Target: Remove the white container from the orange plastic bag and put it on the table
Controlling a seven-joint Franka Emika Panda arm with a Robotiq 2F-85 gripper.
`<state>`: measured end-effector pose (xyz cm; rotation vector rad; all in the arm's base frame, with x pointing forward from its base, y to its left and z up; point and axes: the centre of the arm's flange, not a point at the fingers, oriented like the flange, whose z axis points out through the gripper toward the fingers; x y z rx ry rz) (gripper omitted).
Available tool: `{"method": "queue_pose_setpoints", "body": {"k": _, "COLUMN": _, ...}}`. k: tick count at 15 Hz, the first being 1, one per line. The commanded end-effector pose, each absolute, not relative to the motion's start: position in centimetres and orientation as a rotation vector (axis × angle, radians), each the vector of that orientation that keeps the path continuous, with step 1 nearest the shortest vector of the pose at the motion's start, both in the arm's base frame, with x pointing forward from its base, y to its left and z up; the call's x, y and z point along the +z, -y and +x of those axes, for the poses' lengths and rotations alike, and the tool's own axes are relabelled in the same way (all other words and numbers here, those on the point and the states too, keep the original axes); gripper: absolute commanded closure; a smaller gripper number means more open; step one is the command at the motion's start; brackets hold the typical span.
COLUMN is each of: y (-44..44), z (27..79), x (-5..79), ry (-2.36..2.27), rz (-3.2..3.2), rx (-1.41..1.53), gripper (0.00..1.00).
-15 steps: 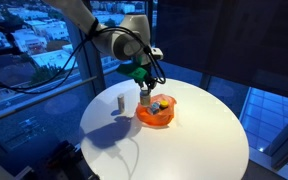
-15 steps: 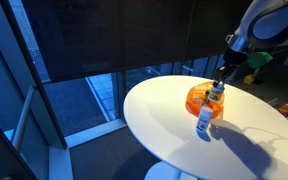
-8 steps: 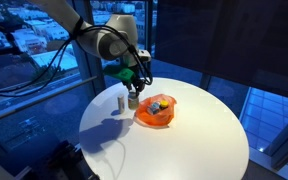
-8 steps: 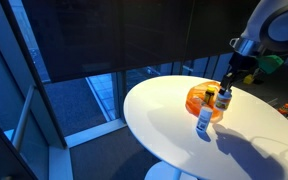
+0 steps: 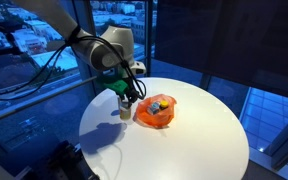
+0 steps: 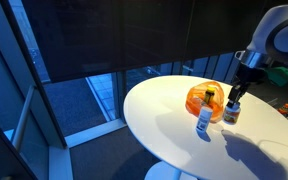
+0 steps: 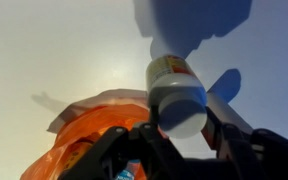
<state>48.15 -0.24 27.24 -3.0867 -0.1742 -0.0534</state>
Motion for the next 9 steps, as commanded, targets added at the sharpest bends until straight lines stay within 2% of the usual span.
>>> {"method": "queue_pose_setpoints", "body": {"k": 1, "y": 1.2, "z": 46.6, "x": 26.3, "ry": 0.191, "rz": -3.073, "rx": -0.095, "gripper": 0.81}}
{"method": "queue_pose_setpoints", "body": {"k": 9, "y": 2.8, "z": 45.7, "x": 23.0, "ry": 0.145, "rz": -3.101, "rx": -0.112, "gripper": 0.81}}
